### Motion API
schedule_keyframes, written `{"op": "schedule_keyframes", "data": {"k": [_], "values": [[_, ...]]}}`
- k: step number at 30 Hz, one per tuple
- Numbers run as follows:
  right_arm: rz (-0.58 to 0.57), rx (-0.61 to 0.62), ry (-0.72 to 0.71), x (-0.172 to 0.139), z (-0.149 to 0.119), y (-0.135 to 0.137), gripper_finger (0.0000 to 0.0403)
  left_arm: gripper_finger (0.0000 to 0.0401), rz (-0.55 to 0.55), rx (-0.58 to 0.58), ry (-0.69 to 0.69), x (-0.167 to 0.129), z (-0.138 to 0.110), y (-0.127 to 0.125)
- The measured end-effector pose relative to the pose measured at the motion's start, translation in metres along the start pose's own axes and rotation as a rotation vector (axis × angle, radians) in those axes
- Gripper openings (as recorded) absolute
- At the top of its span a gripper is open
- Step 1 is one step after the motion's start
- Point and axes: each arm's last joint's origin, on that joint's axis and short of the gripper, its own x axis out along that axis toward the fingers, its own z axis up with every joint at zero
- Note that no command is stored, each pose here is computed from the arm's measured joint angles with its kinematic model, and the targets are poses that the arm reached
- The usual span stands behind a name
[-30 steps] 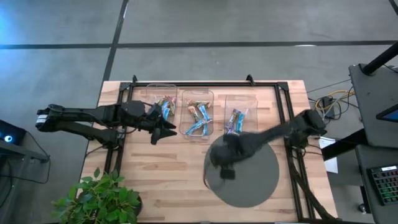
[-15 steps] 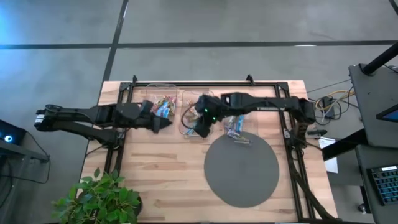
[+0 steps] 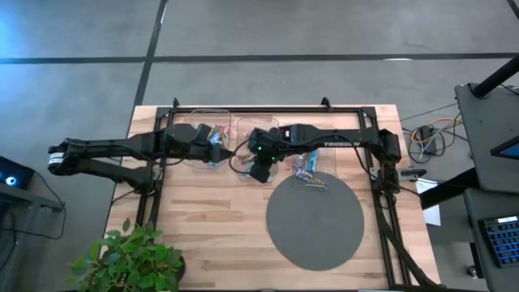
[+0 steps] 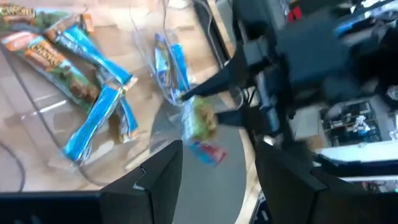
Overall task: Pick and place Granola Bars by type
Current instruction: Put the red snack bar into the left transparent bin
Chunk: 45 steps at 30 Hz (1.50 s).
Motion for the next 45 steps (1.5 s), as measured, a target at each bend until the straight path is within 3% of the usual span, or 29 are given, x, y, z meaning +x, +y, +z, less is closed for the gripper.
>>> {"op": "schedule_keyframes", "data": {"k": [9,11,19,33,45], "values": [[-0.155,0.017,-0.05,0.004,-0.001,0.001,0.0093,0.0183,0.049,-0.046,0.023,0.012,-0.003,0.009],[-0.158,0.022,-0.049,0.005,-0.001,0.001,0.0093,0.0183,0.073,-0.073,0.037,0.02,-0.005,0.013],[-0.198,0.012,-0.057,0.005,-0.004,0.005,0.0093,0.0183,-0.04,-0.09,-0.011,0.034,-0.001,0.005],[-0.21,0.02,-0.052,0.006,-0.005,0.004,0.0093,0.0183,0.052,-0.083,0.015,0.055,-0.004,0.017],[-0.227,0.008,-0.036,0.006,-0.007,0.005,0.0093,0.0184,0.058,-0.046,-0.009,0.053,-0.002,0.018]]}}
